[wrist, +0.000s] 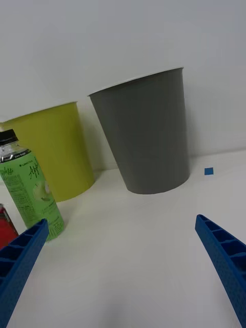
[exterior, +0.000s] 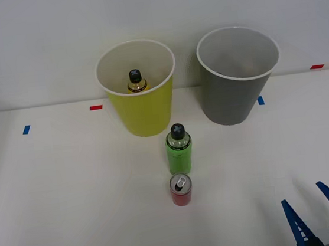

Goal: Put cans in the gray bin, plastic bottles in the light green bin

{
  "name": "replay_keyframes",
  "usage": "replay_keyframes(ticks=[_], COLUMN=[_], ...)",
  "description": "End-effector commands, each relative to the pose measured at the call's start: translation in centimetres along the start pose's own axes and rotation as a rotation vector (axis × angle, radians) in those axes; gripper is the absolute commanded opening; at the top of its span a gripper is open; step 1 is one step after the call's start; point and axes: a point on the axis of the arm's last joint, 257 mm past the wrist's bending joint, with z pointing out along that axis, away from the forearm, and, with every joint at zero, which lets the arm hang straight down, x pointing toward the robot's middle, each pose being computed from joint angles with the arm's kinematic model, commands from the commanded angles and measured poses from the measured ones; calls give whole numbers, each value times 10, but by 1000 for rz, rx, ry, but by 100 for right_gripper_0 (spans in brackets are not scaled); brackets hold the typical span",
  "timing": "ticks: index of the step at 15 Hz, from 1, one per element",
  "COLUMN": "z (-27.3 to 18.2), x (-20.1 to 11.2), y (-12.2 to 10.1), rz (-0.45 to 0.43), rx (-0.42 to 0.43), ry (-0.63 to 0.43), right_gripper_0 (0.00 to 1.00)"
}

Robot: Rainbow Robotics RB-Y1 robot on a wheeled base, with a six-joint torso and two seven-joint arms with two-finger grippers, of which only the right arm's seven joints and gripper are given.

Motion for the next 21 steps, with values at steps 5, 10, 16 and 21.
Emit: replay_keyframes(ticks=[5, 10, 16, 21], z=[13, 13, 27, 48], x=[4, 8, 23, 38], y=[29, 41, 85, 115], rz=[-69, -69, -62, -110], rx=[-58, -96, -235, -236], ry=[-29, -22, 1, -7], right_gripper_0=[100, 100, 100, 100])
